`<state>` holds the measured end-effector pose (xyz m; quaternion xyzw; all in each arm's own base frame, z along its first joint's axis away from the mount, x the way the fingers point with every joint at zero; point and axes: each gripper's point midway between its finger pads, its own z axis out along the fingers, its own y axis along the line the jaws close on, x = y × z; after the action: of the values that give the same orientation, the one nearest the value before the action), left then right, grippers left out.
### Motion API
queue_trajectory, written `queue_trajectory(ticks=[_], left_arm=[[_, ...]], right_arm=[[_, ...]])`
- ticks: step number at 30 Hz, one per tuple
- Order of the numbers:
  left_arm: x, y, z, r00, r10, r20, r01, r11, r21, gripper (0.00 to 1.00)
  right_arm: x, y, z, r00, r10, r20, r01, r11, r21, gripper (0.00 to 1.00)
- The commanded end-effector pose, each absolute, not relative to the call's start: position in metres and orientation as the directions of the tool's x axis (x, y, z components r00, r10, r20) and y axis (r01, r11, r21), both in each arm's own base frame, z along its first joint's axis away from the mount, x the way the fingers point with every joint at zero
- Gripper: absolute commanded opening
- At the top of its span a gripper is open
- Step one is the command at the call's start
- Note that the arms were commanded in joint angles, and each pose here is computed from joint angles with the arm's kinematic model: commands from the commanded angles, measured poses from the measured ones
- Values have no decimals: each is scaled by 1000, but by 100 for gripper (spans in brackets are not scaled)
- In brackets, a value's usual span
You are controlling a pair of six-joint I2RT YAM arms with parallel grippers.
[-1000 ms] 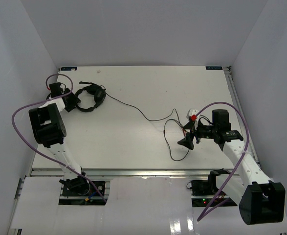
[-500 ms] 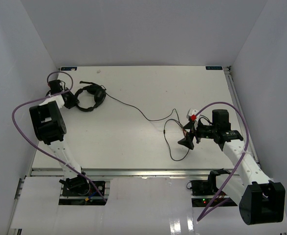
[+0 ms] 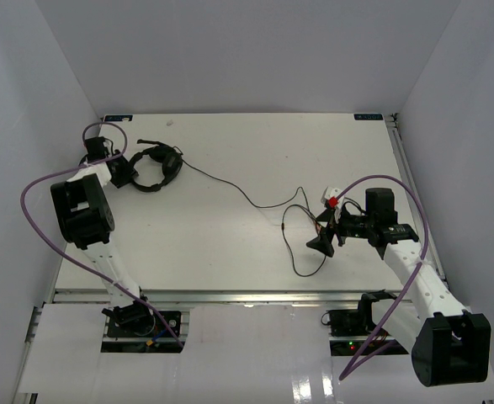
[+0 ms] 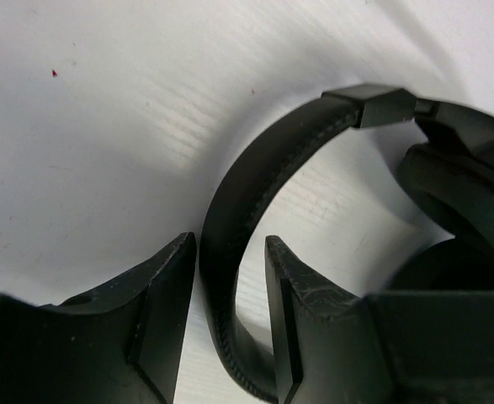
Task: Wrap the headphones
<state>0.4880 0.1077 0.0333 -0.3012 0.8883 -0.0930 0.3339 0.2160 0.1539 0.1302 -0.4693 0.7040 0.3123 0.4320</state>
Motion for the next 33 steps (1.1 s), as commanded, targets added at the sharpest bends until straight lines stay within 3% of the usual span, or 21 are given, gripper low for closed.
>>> queue_trajectory(ticks=[1,7,19,26,33], left_arm=[[458,109,29,-632,-598,-492,-516,799,-309,50],[451,107,31,-640,-593,-489,-514,803,-302,47],[450,97,28,-654,-592,-471,-508,805,-307,22],[448,93,77,-605,-569,-557,-455,821,-345,1],[421,49,143,-563,-554,-613,-332,831,-446,0]], right_arm=[[224,153,144,-138,-387,-912,-930,366,-14,96],[224,153,145,-132,-387,-913,-930,368,-21,96],[225,150,144,-131,-390,-911,-925,379,-29,96],[223,149,140,-117,-403,-908,-927,373,-46,96],[211,152,142,17,-411,-912,-947,286,-147,96]])
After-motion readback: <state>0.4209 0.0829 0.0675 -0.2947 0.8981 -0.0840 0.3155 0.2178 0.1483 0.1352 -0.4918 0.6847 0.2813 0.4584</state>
